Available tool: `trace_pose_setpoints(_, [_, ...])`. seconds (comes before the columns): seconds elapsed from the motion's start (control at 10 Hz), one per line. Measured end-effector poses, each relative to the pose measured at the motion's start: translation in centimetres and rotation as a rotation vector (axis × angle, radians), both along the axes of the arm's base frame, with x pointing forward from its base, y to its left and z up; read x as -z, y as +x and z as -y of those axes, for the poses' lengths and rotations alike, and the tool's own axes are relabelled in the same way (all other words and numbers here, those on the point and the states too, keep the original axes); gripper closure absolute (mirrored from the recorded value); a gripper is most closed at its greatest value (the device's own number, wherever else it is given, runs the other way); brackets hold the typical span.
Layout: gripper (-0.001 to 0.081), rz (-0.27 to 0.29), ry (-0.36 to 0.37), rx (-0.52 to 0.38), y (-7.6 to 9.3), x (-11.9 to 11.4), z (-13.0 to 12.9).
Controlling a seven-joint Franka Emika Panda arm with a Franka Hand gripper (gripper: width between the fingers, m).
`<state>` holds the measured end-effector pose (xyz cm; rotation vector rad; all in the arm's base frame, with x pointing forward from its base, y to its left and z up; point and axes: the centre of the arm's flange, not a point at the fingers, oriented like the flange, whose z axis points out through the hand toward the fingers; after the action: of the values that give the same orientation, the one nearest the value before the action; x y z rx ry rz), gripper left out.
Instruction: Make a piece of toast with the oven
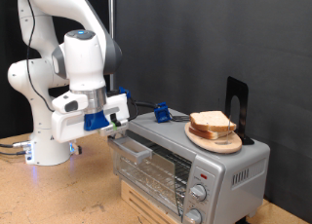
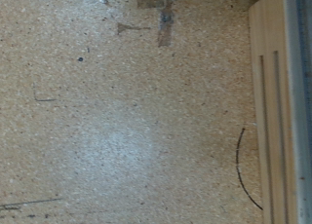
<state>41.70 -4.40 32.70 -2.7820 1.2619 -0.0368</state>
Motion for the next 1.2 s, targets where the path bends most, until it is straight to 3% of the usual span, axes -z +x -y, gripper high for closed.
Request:
trace_pose_setpoints(0.4, [-0.0003,0.021,-0.006,0.071,0.7,1.3,1.8])
trace_pose_setpoints(0.8, [-0.0003,0.079,0.144,0.084,3.5,-3.1,0.5])
trace_pose_setpoints(1.0, [-0.0003,0.090,0.142,0.070,4.3,-4.7,-1.0])
trace_pose_setpoints(1.2, [-0.0003,0.076,0.097,0.067,4.7,-4.4,-2.7])
